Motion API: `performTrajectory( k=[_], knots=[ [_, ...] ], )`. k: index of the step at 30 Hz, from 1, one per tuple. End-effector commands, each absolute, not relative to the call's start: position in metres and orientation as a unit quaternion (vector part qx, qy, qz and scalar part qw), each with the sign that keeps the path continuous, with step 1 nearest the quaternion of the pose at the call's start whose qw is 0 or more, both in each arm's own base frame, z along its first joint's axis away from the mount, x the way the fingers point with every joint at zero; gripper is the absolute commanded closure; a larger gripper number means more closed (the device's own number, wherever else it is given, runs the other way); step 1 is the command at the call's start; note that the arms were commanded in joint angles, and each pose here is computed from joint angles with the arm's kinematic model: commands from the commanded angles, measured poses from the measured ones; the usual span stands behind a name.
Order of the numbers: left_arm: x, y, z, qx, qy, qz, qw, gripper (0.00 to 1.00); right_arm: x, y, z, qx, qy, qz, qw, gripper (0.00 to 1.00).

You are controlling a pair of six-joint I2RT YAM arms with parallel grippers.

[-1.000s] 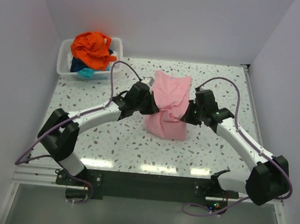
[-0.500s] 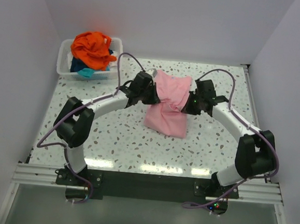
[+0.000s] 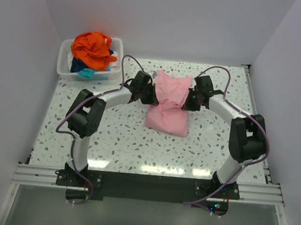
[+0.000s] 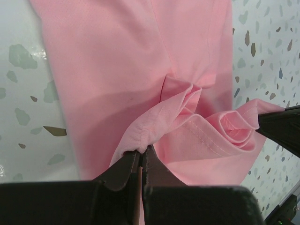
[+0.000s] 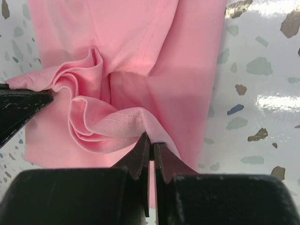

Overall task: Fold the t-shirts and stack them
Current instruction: Fold the tshirt

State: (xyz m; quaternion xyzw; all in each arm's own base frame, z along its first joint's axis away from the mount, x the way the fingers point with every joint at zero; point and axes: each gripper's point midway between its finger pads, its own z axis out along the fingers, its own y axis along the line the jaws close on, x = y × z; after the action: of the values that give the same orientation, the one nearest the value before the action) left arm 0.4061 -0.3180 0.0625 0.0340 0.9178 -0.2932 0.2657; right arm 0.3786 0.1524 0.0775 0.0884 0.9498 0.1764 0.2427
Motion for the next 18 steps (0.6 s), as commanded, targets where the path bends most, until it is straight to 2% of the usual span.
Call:
performTrajectory(
  k=[1, 11, 13, 17, 18],
  knots=[
    [0.424, -0.324, 0.079, 0.048, 0.904, -0.317, 0.284, 1.0, 0.405, 0.155, 0.09, 0.077, 0.941, 0.186, 0.273, 1.0],
    [0.432, -0.313, 0.06, 0.032, 0.916, -0.299, 0.265, 0.98, 0.415, 0.142, 0.067, 0.099, 0.949, 0.168, 0.248, 0.98],
    [0.434, -0.312, 0.064, 0.03, 0.915, -0.298, 0.268, 0.91, 0.418, 0.142, 0.067, 0.101, 0.949, 0.168, 0.248, 0.93],
    [0.435, -0.317, 0.079, 0.036, 0.908, -0.314, 0.276, 0.58, 0.418, 0.14, 0.068, 0.098, 0.952, 0.163, 0.238, 0.73],
    [0.434, -0.32, 0.085, 0.04, 0.903, -0.324, 0.278, 0.52, 0.421, 0.141, 0.073, 0.095, 0.951, 0.165, 0.242, 0.65]
  ],
)
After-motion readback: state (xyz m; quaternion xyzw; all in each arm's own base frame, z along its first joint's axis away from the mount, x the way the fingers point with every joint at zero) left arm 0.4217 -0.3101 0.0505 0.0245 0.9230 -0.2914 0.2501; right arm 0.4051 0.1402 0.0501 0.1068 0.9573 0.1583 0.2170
